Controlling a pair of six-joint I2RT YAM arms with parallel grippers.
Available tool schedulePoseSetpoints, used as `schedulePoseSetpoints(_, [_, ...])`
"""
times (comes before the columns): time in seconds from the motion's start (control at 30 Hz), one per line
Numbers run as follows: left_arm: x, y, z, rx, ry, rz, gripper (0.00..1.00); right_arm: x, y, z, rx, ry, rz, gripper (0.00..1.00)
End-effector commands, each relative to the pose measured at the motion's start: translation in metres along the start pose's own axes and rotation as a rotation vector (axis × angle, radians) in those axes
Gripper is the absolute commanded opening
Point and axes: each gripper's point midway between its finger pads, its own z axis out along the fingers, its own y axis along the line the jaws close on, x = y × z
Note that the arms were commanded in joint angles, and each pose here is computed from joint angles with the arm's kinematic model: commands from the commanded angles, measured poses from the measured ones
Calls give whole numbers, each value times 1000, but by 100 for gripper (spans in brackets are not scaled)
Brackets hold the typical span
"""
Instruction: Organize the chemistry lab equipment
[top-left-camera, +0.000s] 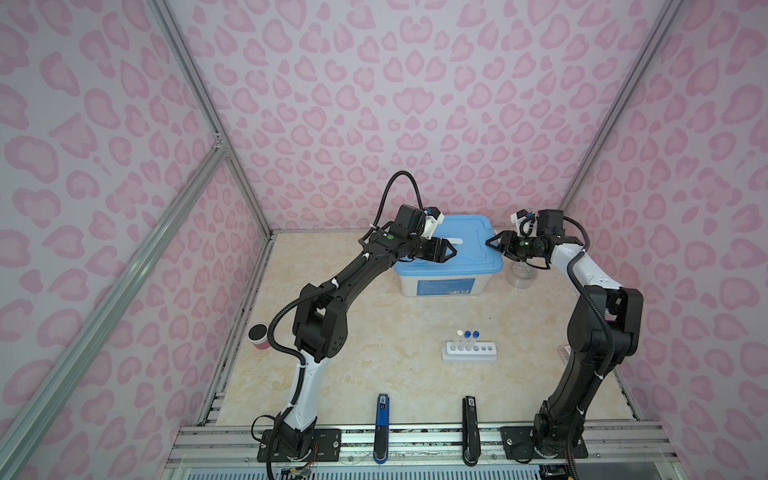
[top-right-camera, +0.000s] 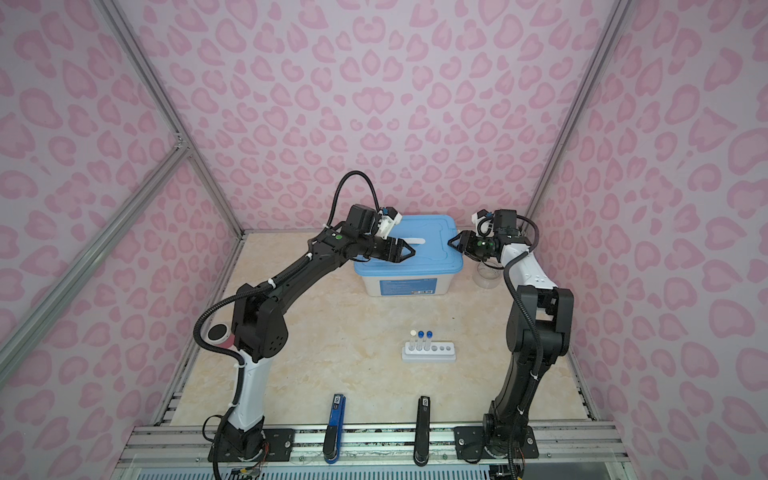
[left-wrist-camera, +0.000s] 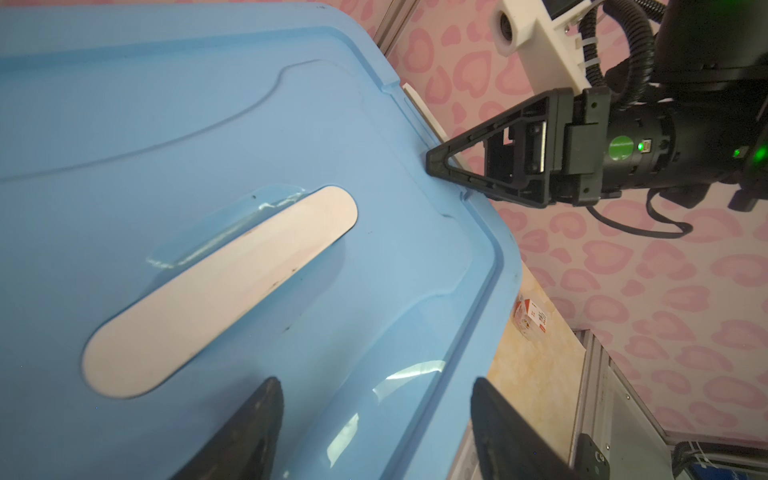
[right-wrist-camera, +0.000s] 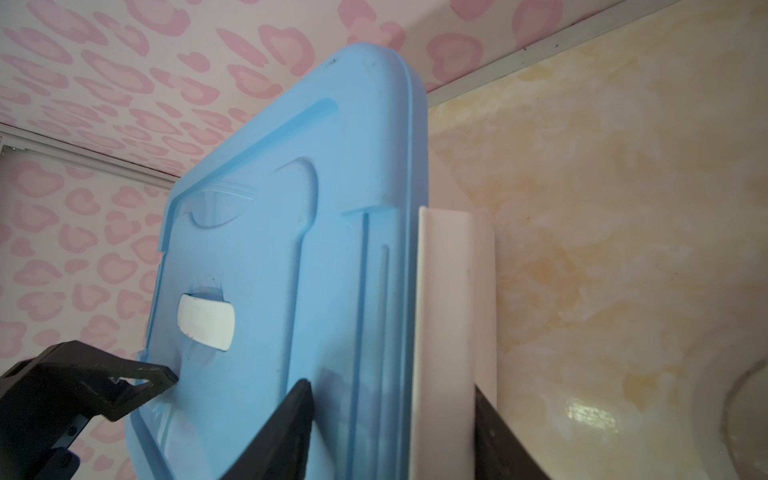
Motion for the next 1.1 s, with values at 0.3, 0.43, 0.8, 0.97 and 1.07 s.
schedulePoseSetpoints(0.3, [8, 3, 4, 5, 18, -7, 74, 7, -3, 1, 63, 34, -31, 52])
schedulePoseSetpoints(0.43, [9, 4, 4, 5, 20, -11, 74, 7, -3, 2, 75, 41, -38, 52])
schedulePoseSetpoints(0.8, [9, 3, 4, 11, 22, -9, 74, 8, -1, 2, 112, 56, -71, 51])
schedulePoseSetpoints(0.97, [10, 3, 4, 10, 22, -9, 74, 9, 0, 2, 134, 64, -84, 50])
schedulePoseSetpoints(1.07, [10, 3, 5, 12, 24, -8, 74, 8, 2, 2, 141, 67, -90, 50])
